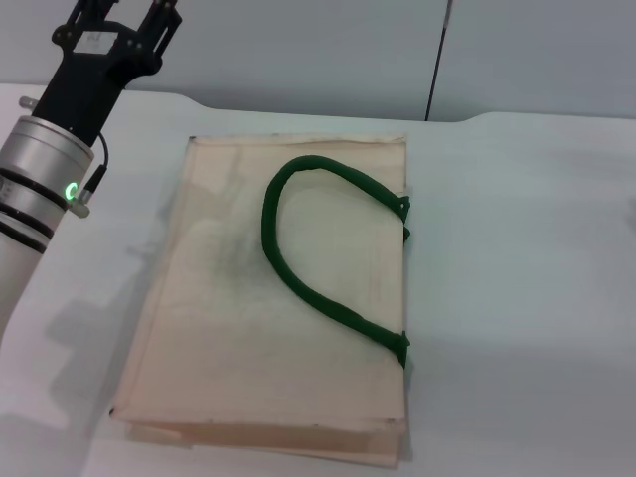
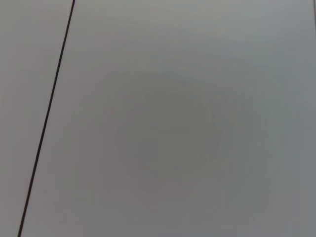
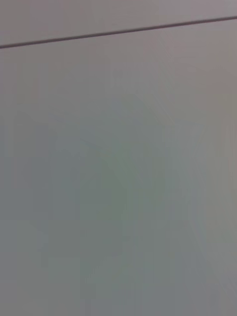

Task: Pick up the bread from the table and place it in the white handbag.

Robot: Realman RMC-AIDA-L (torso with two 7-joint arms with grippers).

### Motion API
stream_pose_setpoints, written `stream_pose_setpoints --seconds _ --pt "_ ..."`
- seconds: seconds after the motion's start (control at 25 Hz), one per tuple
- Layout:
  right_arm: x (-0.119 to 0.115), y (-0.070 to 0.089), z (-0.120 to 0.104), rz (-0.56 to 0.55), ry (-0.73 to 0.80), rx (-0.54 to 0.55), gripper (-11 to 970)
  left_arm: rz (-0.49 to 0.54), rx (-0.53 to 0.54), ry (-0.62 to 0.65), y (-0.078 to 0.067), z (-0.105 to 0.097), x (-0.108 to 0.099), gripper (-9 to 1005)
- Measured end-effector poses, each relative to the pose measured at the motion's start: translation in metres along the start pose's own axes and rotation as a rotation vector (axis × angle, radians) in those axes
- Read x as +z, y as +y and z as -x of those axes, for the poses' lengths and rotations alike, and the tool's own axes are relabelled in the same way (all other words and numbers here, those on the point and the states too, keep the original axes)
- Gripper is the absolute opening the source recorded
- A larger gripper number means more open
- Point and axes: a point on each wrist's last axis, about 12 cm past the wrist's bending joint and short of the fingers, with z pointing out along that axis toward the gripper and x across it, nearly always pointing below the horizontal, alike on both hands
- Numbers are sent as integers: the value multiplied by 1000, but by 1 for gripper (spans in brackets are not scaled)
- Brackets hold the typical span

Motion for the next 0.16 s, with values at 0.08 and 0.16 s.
stream_pose_setpoints --seconds 0.08,0.16 --pt "-1 0 0 -2 1 0 890 3 5 0 0 0 0 695" --pt "-1 -1 0 -1 1 0 890 7 10 0 0 0 -1 695"
